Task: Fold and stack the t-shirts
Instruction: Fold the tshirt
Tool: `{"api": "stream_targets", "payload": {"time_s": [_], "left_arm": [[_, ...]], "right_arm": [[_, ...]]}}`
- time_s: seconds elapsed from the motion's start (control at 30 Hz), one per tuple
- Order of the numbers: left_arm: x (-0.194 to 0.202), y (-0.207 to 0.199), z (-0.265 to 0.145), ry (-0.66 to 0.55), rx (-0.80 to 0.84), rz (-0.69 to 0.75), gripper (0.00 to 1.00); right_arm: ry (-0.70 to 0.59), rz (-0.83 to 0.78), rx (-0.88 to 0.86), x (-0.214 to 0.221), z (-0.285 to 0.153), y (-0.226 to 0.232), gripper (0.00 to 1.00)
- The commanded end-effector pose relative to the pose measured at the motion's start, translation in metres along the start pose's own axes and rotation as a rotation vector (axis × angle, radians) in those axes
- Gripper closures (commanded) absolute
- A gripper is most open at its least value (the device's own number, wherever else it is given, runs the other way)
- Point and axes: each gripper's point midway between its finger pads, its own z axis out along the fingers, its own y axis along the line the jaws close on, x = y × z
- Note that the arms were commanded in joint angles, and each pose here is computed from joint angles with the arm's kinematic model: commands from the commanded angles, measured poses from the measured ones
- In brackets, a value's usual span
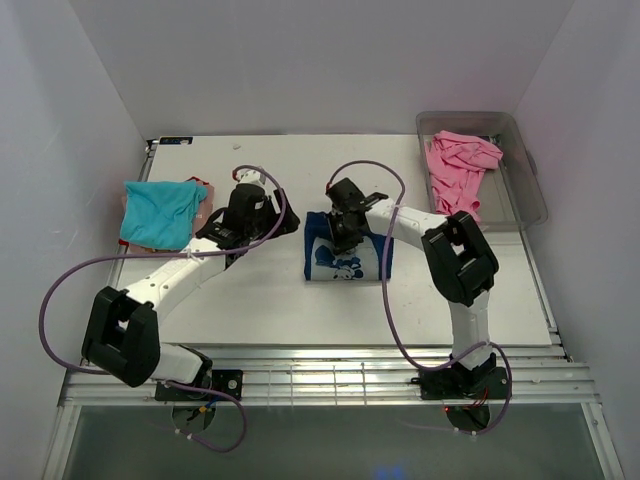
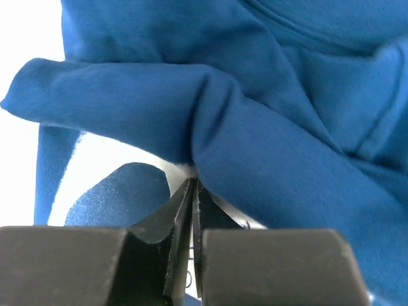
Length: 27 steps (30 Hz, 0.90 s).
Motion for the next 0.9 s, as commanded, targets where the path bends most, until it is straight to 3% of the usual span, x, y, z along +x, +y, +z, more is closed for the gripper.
{"api": "stream_targets", "payload": {"time_s": [0.0, 0.13, 0.23, 0.27, 0.37, 0.4, 0.6, 0.87], "left_arm": [[0.005, 0.003, -0.016, -0.004, 0.012, -0.032, 0.14], [0.019, 0.005, -0.015, 0.021, 0.031, -0.073, 0.14], [0.025, 0.001, -0.011, 0.031, 0.057, -0.105, 0.14], [0.027, 0.002, -0.009, 0.033, 0.057, -0.107, 0.14], [0.032, 0.002, -0.002, 0.04, 0.055, -0.119, 0.14], [0.033, 0.002, 0.0, 0.043, 0.054, -0.121, 0.14], [0.049, -0.012, 0.026, 0.086, 0.025, -0.091, 0.17], [0.053, -0.011, 0.06, 0.092, -0.099, -0.074, 0.24]], "right_arm": [[0.003, -0.005, -0.038, 0.016, -0.023, 0.022, 0.92], [-0.051, -0.002, -0.052, 0.005, -0.044, 0.038, 0.92], [-0.158, -0.001, 0.009, -0.024, -0.076, 0.033, 0.78], [-0.187, -0.001, 0.021, -0.03, -0.085, 0.031, 0.65], [-0.268, -0.025, 0.063, -0.044, -0.114, 0.022, 0.42], [-0.283, -0.028, 0.078, -0.044, -0.121, 0.017, 0.39], [-0.262, 0.015, 0.177, -0.041, -0.112, -0.046, 0.36], [-0.242, -0.005, 0.154, -0.05, -0.09, -0.068, 0.37]]}}
